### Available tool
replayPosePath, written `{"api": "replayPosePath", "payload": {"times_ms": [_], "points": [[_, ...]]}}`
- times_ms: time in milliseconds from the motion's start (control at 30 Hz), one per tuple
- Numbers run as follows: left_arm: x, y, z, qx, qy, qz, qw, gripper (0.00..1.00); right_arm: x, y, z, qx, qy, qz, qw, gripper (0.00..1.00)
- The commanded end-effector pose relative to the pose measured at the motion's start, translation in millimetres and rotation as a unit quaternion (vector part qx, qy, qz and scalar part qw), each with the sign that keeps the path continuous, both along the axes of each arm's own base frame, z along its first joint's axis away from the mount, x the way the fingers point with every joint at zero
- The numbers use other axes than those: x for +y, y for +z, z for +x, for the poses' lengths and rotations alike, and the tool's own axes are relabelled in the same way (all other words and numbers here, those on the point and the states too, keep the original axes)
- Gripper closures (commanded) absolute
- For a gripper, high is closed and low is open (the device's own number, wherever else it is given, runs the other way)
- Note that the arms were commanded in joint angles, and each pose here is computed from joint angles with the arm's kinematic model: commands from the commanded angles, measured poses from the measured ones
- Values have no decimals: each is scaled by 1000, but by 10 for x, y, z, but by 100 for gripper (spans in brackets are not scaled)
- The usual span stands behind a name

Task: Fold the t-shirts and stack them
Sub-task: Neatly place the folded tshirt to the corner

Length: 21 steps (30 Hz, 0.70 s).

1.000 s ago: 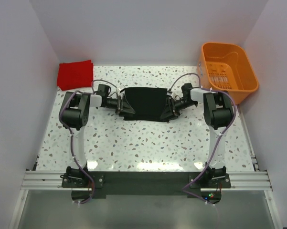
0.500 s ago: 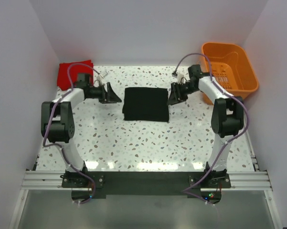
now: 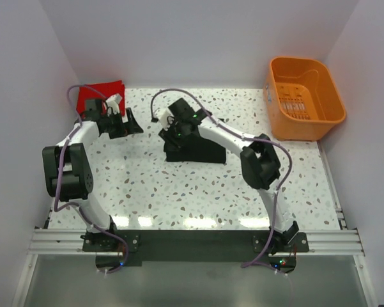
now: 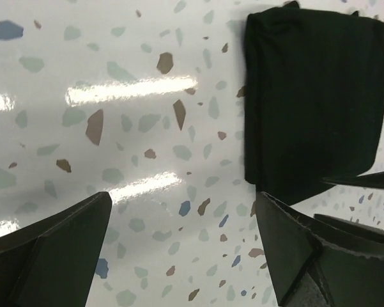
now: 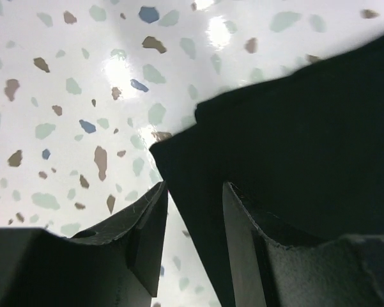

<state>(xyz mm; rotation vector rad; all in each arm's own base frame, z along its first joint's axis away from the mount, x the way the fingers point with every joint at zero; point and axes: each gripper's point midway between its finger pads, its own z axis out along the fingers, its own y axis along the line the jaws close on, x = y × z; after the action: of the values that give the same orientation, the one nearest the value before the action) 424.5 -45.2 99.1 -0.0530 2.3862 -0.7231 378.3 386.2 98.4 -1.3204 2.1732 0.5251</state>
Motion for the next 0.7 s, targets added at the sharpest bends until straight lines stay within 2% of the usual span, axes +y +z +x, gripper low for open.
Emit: {"api": "replayPosePath", "payload": {"times_ms": [0,267,667], "points": [[120,-159,-2,16,36,22,999,0,92,-103,162,-47,3,-34,998,57],[98,-292,-99,32,44,12,998,0,313,-515,-67,-37,32,-49,998,57],[69,-329,-127,37,49,5,998,0,143,-1117,-289,11,52,-89,995,60]]}}
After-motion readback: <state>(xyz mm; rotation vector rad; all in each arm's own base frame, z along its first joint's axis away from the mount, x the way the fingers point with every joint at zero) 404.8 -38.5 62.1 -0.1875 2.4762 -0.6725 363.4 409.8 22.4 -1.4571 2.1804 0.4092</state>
